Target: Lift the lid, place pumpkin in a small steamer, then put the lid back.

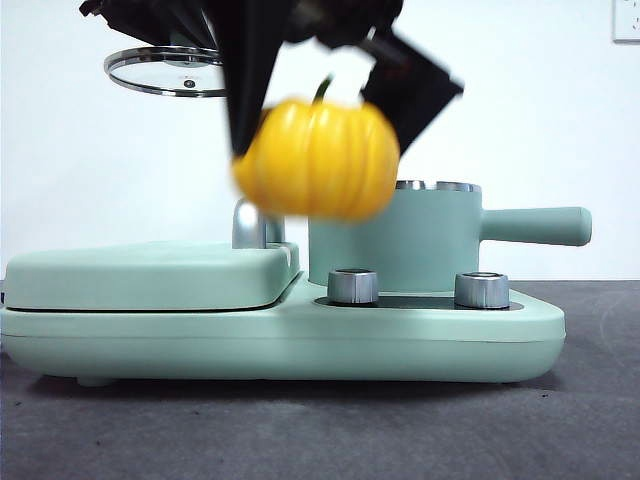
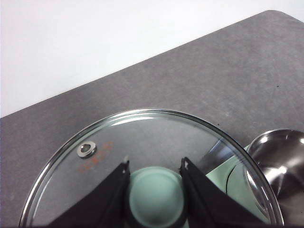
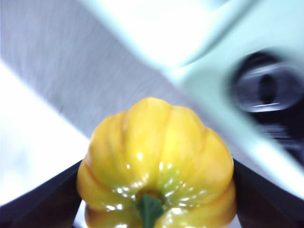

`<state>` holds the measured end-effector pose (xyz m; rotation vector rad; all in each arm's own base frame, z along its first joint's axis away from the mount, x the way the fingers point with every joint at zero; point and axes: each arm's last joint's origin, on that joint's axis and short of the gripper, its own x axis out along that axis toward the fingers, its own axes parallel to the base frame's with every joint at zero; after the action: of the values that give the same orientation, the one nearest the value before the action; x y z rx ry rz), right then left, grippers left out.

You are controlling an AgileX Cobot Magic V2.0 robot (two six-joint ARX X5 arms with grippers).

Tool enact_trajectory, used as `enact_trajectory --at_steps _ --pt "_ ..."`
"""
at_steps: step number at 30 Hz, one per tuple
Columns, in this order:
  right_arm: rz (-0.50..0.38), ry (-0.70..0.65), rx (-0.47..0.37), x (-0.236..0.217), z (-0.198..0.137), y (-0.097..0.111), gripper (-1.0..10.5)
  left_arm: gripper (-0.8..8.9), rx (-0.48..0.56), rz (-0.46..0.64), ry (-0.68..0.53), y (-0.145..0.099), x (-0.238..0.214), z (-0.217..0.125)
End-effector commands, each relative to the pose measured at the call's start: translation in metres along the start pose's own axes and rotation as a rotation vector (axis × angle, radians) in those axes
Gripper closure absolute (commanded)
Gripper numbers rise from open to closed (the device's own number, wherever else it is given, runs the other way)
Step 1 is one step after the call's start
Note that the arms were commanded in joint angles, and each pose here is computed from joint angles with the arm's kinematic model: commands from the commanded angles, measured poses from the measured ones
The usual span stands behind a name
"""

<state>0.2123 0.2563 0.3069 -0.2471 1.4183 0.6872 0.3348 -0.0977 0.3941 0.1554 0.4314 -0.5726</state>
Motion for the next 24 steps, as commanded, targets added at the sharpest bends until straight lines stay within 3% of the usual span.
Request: enact_trajectory --at_steps 1,11,20,24 --pt "-0.013 -0.056 -0.008 -0.019 0.014 -0.009 6.0 7.57 0.015 0.008 -0.058 0.0 -0.005 0.012" --pt "-0.073 -0.188 0.083 -0.059 0.06 -0.071 6.0 7.57 0.013 0.007 -0.053 0.0 -0.005 0.011" --pt "-0.127 -0.164 0.164 -0.037 0.09 -0.119 6.0 7.57 0.012 0.007 -0.052 0.0 -0.005 0.011" --pt "-0.134 -0.13 0.176 -0.018 0.098 -0.128 6.0 7.57 0.011 0.006 -0.049 0.0 -0.005 0.011"
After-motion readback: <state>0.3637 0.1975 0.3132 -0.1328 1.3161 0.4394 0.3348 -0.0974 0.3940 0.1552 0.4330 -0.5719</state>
